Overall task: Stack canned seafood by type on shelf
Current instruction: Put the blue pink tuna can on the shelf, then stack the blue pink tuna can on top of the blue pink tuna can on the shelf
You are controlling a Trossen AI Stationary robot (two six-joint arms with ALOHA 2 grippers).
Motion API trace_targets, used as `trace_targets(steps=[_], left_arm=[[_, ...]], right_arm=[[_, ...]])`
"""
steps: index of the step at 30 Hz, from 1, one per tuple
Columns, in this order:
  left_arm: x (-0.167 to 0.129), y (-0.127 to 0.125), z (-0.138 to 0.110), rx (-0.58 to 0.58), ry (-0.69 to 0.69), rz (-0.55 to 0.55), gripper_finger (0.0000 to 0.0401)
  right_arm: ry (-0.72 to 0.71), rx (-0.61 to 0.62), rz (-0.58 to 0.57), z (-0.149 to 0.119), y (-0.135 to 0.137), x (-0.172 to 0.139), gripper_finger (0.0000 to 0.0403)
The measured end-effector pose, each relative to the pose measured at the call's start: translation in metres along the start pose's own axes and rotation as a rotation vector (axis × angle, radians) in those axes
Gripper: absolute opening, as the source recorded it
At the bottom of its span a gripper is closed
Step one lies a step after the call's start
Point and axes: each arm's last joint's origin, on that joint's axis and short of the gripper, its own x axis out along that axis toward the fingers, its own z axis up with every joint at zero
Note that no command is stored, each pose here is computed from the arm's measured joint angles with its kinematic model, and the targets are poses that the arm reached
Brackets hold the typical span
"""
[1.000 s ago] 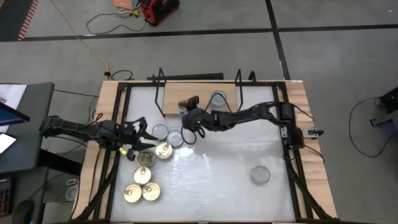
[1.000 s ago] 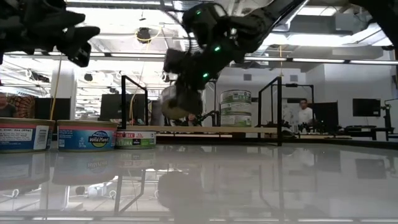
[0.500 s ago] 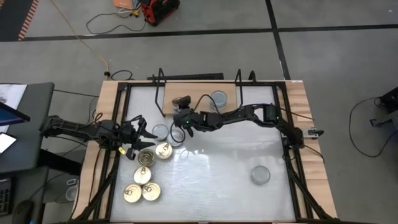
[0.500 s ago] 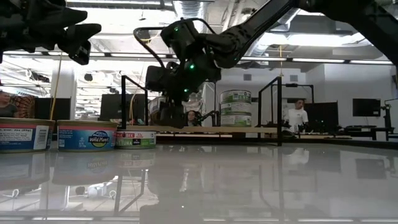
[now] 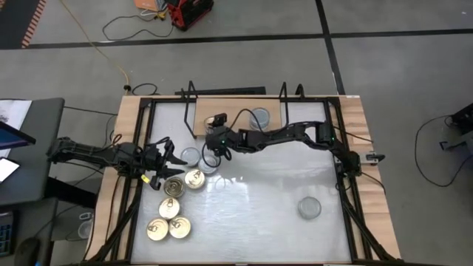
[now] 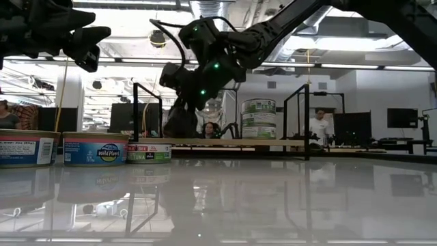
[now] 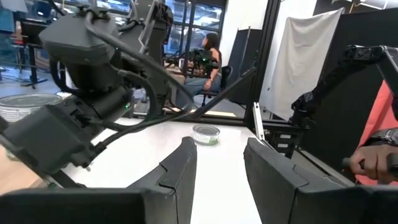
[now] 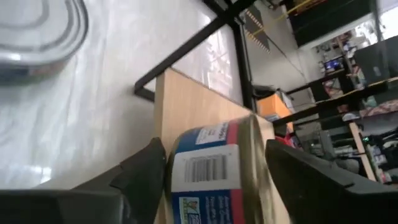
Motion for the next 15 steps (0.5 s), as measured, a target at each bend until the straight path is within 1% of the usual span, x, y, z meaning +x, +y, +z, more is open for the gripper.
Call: trace_targets(steps=[5,9,12,15], left_arm=[[0.0,0.0,-0.001,0.0,0.01,0.001,0.0126],[0.0,0.0,-0.001,0.0,0.015,0.001,0.0126],[0.0,0.0,-0.001,0.0,0.015,0.001,0.0126],[0.0,0.0,-0.001,0.0,0.015,0.001,0.0126]], right_arm=[[0.015,0.023,0.005,-0.003,-0.001,0.002,0.0343],[0.021,0.058,0.005,-0.005,-0.003,0.003,0.0355],[0.007,0.062,0.006,0.001,-0.001,0.0,0.0356],[-0.017,0.045,0.022,0.015,0.005,-0.008,0.0355]])
